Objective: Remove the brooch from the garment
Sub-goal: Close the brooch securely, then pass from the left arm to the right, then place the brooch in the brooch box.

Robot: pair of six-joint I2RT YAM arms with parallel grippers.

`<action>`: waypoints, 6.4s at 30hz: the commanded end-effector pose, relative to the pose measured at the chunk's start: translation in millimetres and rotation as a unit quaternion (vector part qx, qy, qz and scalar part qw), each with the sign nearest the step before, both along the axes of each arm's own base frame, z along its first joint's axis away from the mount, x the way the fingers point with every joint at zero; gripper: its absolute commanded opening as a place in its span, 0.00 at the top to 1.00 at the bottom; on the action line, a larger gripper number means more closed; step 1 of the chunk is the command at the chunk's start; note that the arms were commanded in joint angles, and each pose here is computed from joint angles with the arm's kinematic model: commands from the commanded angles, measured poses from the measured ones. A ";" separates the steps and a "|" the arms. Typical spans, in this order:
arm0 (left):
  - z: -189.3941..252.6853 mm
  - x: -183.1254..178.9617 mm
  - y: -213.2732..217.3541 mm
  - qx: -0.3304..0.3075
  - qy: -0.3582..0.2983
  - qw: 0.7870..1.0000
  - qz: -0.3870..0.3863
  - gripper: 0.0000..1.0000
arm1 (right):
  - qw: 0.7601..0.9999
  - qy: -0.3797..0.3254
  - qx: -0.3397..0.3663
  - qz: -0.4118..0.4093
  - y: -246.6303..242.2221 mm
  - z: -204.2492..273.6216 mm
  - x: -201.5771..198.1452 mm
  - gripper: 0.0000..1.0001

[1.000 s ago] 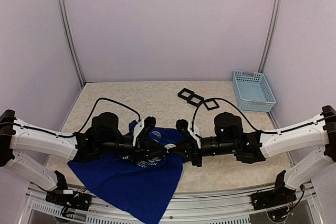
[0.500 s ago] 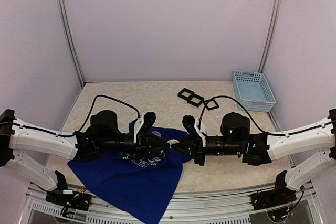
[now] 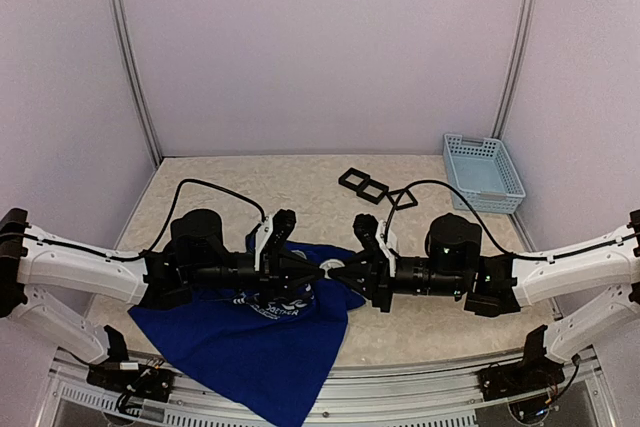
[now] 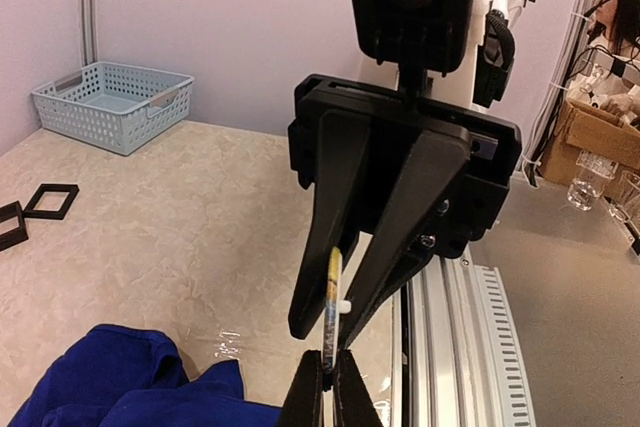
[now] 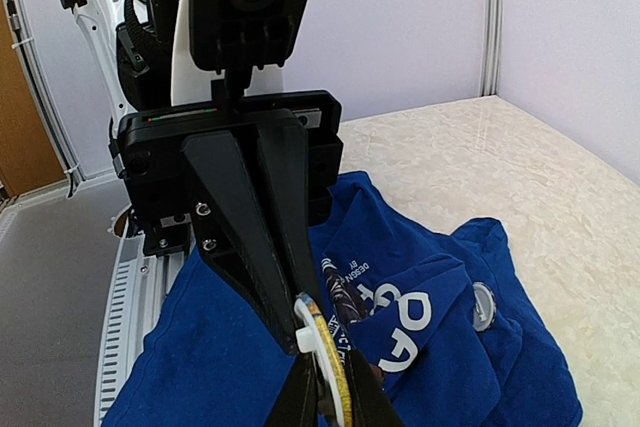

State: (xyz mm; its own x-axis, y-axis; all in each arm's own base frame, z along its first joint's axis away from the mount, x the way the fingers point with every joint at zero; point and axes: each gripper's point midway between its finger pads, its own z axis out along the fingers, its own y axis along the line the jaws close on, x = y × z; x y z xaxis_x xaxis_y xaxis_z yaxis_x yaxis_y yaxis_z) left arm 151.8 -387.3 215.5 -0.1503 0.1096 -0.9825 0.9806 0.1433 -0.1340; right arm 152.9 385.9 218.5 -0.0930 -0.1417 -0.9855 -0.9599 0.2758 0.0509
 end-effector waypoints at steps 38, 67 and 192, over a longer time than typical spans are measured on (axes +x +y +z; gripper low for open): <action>-14.3 -9.1 6.8 0.021 0.019 0.999 -0.024 1.00 | 0.999 0.000 -0.007 0.050 -1.2 1.9 -5.5 0.91; -10.4 29.6 28.8 0.031 -0.006 0.994 0.106 0.11 | 0.995 -0.036 -0.049 -0.084 -22.8 2.2 38.5 1.00; 7.8 102.4 129.2 -0.033 0.039 0.933 0.355 0.01 | 0.729 -0.009 -0.446 -0.519 -185.9 -147.8 392.6 0.65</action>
